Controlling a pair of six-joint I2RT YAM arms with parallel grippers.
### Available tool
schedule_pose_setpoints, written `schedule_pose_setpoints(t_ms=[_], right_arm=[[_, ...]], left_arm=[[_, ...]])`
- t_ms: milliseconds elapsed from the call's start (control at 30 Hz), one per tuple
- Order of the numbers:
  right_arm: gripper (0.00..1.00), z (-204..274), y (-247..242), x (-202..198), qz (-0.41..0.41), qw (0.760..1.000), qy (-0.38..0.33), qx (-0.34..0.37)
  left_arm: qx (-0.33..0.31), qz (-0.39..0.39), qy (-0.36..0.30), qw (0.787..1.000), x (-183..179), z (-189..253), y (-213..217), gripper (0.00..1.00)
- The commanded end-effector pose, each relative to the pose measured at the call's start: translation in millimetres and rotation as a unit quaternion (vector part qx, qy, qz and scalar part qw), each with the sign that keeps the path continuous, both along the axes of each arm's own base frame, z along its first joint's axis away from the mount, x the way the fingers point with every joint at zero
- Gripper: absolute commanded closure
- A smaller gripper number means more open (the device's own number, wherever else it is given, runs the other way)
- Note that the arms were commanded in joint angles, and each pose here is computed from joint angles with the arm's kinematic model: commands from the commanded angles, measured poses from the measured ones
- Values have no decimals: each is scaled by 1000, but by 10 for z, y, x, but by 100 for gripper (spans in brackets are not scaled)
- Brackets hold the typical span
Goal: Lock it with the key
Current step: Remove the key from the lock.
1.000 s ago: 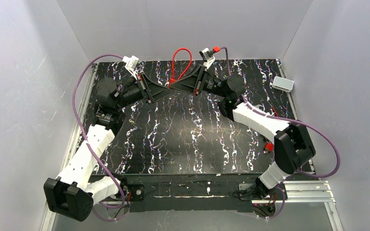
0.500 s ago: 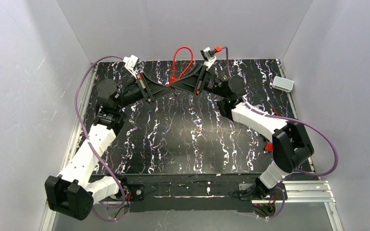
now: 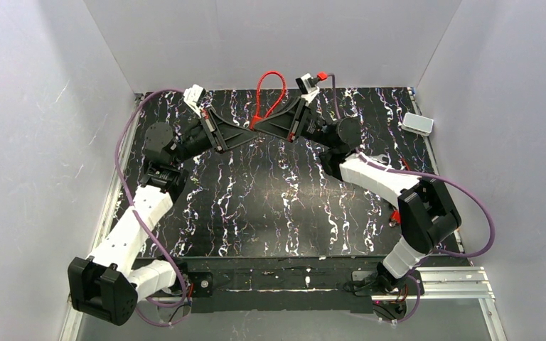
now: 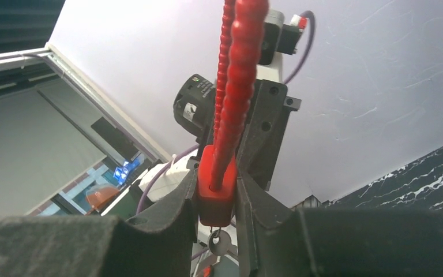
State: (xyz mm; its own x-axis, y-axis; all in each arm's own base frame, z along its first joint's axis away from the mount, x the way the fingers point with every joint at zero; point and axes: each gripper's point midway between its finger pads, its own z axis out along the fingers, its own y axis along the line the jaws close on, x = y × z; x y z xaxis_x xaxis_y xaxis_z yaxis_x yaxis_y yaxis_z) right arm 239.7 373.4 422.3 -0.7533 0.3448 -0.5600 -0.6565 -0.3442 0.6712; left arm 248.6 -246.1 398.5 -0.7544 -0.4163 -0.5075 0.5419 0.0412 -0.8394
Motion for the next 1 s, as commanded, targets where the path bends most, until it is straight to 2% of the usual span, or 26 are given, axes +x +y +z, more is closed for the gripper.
schedule_pose_setpoints(t_ms=[0, 133, 233, 367, 433, 533, 633, 833, 967], right_arm=[[99, 118, 47, 80, -28, 1000, -6, -3], [99, -24, 196, 361, -62, 996, 27, -60], [99, -139, 261, 553, -89, 991, 48, -87], [99, -200, 342, 781, -123, 984, 51, -115], [99, -165, 374, 814, -118, 986, 52, -107], [99, 10, 317, 736, -82, 995, 46, -40], [99, 153, 174, 651, -57, 997, 37, 22], [99, 298, 12, 455, -22, 996, 27, 79], [99, 243, 2, 519, -49, 997, 30, 59]], left_arm=[[70, 26, -56, 996, -3, -56, 32, 100], [139, 64, -47, 987, 163, -315, 96, 100], [199, 107, -44, 973, 302, -432, 206, 100], [220, 107, -59, 968, 308, -400, 210, 100], [198, 82, -61, 975, 233, -354, 149, 100], [117, 29, -51, 991, 84, -206, 48, 100], [58, -4, -32, 998, -10, -126, 1, 100], [21, -36, -7, 999, -123, -84, -13, 100], [29, -21, -37, 999, -120, -77, 7, 100]])
